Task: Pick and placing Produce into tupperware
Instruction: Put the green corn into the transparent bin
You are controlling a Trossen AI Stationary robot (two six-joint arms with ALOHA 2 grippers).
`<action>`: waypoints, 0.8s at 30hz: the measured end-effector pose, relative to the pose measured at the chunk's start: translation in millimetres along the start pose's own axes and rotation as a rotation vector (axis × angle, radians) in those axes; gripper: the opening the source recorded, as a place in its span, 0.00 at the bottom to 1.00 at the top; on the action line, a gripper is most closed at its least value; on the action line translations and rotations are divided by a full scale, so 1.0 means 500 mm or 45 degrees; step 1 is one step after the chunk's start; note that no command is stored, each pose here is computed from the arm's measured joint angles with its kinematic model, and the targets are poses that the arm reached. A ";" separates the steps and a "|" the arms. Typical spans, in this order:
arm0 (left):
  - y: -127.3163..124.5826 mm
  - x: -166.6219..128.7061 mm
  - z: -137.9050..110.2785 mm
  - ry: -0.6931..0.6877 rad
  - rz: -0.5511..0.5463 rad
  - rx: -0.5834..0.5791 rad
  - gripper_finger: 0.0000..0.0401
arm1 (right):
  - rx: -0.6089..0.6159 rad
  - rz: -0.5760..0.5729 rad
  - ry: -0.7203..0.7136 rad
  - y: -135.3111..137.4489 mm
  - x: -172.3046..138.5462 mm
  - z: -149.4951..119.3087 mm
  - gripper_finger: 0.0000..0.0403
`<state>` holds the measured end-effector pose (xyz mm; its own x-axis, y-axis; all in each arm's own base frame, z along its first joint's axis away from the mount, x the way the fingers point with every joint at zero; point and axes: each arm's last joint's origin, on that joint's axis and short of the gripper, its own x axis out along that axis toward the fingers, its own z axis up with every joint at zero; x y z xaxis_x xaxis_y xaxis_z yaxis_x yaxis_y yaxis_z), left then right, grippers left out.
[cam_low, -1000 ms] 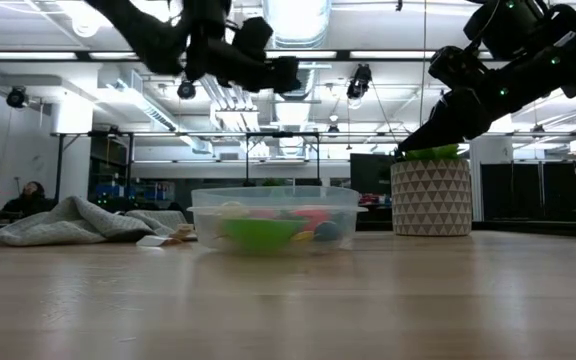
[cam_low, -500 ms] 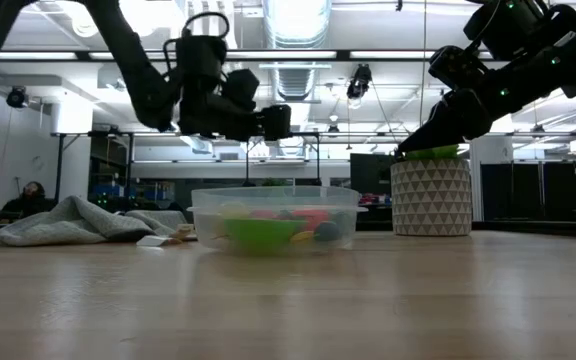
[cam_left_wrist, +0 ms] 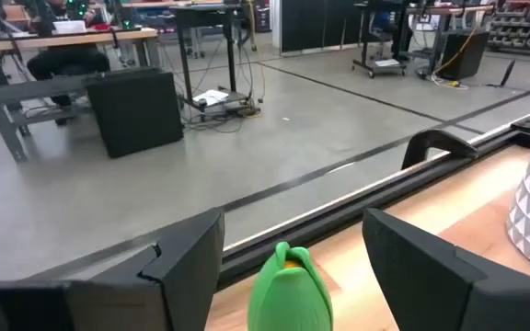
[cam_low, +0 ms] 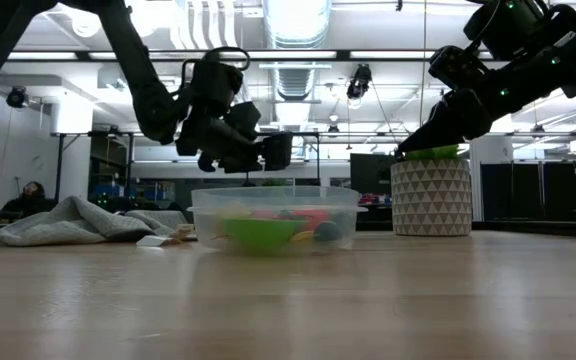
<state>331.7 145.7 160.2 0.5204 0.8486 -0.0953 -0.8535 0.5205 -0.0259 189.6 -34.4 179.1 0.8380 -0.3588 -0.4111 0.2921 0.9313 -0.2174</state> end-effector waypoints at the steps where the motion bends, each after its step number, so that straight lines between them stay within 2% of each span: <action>1: 0.000 0.000 0.000 0.002 0.001 0.002 0.61 | 0.000 0.000 0.000 0.000 0.000 0.000 0.52; 5: 0.004 0.003 -0.002 0.014 -0.012 0.011 0.61 | 0.000 0.000 0.000 0.000 0.000 0.000 0.52; 9: 0.007 0.006 -0.014 0.089 -0.092 0.051 0.61 | 0.000 0.000 0.000 0.000 0.000 0.000 0.52; 12: 0.002 0.005 -0.014 0.097 -0.200 0.051 0.61 | 0.000 0.000 0.000 0.000 0.000 0.000 0.52; 17: -0.006 0.004 -0.011 0.094 -0.431 0.164 0.61 | -0.002 0.001 0.011 0.000 0.000 -0.002 0.52; 21: 0.000 0.002 -0.012 0.135 -0.433 0.194 0.61 | -0.010 0.005 0.045 0.001 0.000 -0.007 0.52; 24: 0.013 0.003 -0.015 0.218 -0.325 0.201 0.61 | -0.017 0.009 0.074 0.001 0.000 -0.011 0.52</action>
<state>326.8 149.5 152.6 0.6929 0.6679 -0.2715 -0.6747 0.7335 0.0825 187.1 -34.1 173.9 0.8119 -0.3554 -0.4631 0.2795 0.9331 -0.2261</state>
